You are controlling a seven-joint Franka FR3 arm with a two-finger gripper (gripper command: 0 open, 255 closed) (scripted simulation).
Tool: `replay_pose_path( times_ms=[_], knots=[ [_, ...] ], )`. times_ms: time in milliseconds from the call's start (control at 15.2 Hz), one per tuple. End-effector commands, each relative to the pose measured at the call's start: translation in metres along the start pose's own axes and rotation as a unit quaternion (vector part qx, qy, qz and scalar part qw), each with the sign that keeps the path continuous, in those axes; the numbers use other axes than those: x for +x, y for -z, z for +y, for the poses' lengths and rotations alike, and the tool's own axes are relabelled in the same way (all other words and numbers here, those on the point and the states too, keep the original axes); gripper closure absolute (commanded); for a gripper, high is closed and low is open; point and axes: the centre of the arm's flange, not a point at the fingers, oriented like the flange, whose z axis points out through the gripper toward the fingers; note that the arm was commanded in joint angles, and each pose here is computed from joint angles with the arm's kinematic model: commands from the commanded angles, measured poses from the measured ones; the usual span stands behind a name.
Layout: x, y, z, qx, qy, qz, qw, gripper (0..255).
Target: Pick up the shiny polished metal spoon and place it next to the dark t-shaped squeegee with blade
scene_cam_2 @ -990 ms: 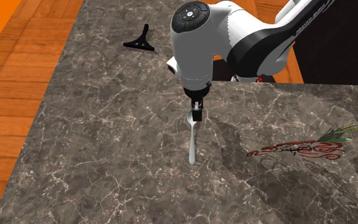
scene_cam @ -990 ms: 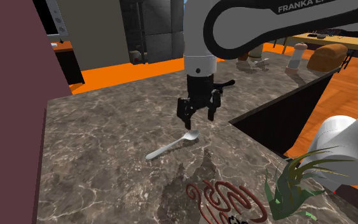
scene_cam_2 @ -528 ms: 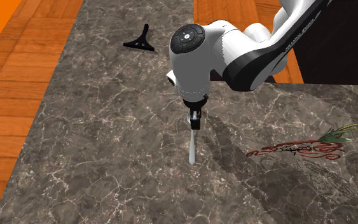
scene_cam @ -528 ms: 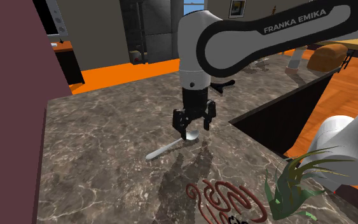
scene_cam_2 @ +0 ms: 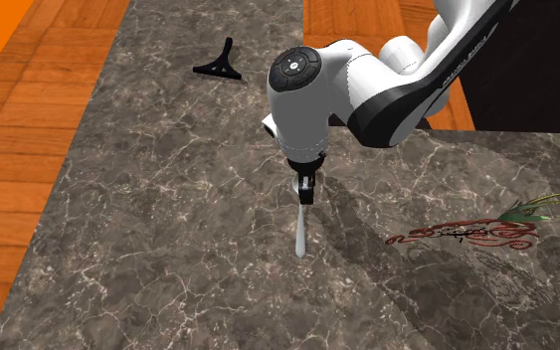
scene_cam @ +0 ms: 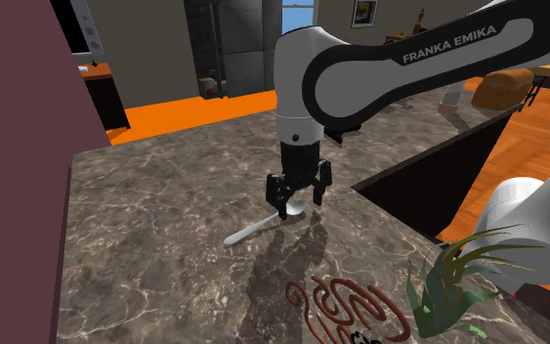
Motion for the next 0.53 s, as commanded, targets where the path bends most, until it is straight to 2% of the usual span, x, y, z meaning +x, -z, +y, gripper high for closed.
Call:
replay_pose_path(
  times_ms=[0,66,462],
  knots=[
    [0.0,0.0,0.0,0.0,0.0,0.0,1.0,0],
    [0.0,0.0,0.0,0.0,0.0,0.0,1.0,255],
    [0.0,0.0,0.0,0.0,0.0,0.0,1.0,255]
  ],
)
